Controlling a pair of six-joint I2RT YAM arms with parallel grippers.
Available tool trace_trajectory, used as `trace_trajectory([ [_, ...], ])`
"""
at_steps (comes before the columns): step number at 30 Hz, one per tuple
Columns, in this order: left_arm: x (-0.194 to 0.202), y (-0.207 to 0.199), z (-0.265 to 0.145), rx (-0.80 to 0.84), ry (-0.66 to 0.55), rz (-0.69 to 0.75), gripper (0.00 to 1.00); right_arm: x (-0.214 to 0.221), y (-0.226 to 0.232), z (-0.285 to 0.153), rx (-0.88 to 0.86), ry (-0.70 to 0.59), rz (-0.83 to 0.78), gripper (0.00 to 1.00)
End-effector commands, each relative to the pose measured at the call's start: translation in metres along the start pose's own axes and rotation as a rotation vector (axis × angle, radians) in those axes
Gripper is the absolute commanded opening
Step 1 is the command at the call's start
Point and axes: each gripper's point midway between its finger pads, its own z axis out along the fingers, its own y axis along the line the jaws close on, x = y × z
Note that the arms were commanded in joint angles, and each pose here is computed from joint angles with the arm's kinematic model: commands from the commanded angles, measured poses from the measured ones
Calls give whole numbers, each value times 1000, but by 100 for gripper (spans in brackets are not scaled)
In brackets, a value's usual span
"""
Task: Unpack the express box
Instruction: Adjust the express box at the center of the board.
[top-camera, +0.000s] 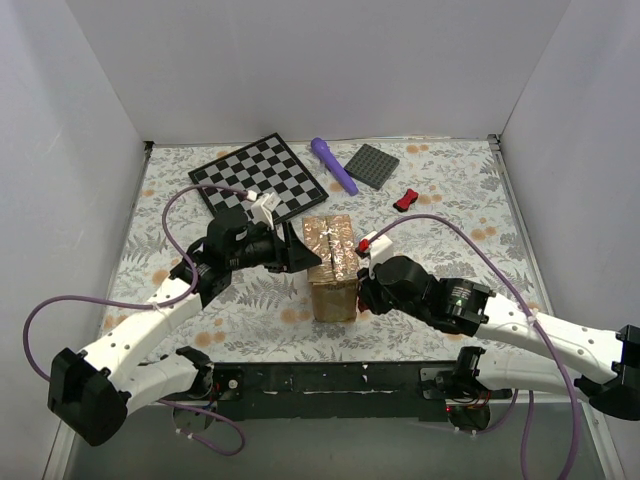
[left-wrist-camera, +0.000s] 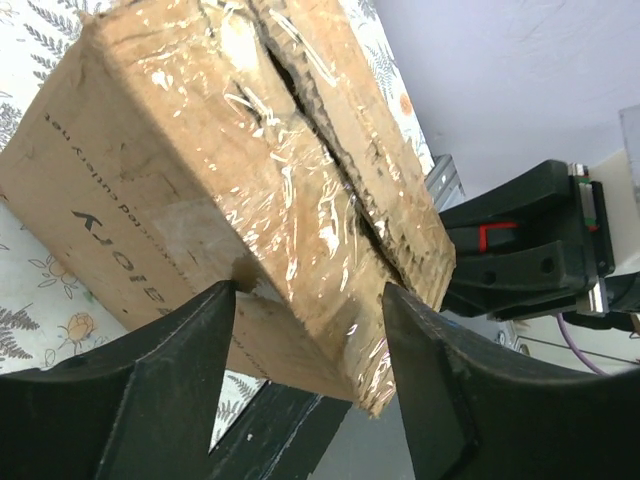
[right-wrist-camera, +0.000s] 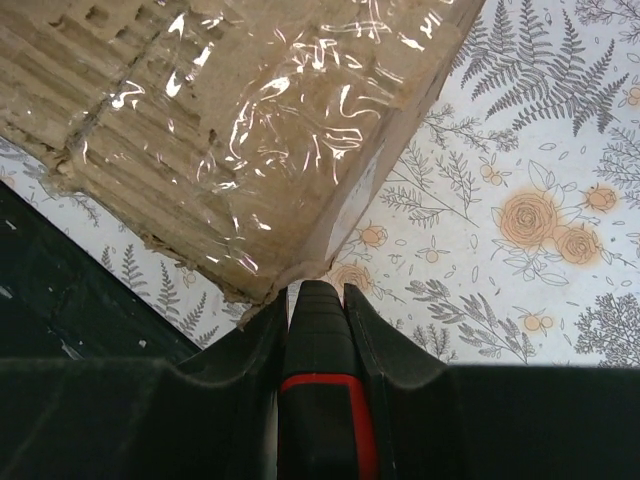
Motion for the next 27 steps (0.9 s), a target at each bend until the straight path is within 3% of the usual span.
trace_trajectory([
  [1,-28,-13,-6,9,-82,77,62,-29,19,6,-65,-111,43,1],
  [9,-32,-1,-3,-50,-55,88,64,-40,38,24,-121,-119,9,1],
  [16,-44,17,-10,-132,-121,83,66,-47,46,25,-160,-130,-51,1],
  [18,-56,24,-18,-191,-172,72,66,-59,40,10,-145,-136,-96,1],
  [22,-81,16,-41,-245,-281,100,68,-101,30,-46,-160,-283,-158,1],
  [27,-101,-18,-57,-172,-353,86,66,-136,15,-87,-104,-328,-230,1],
])
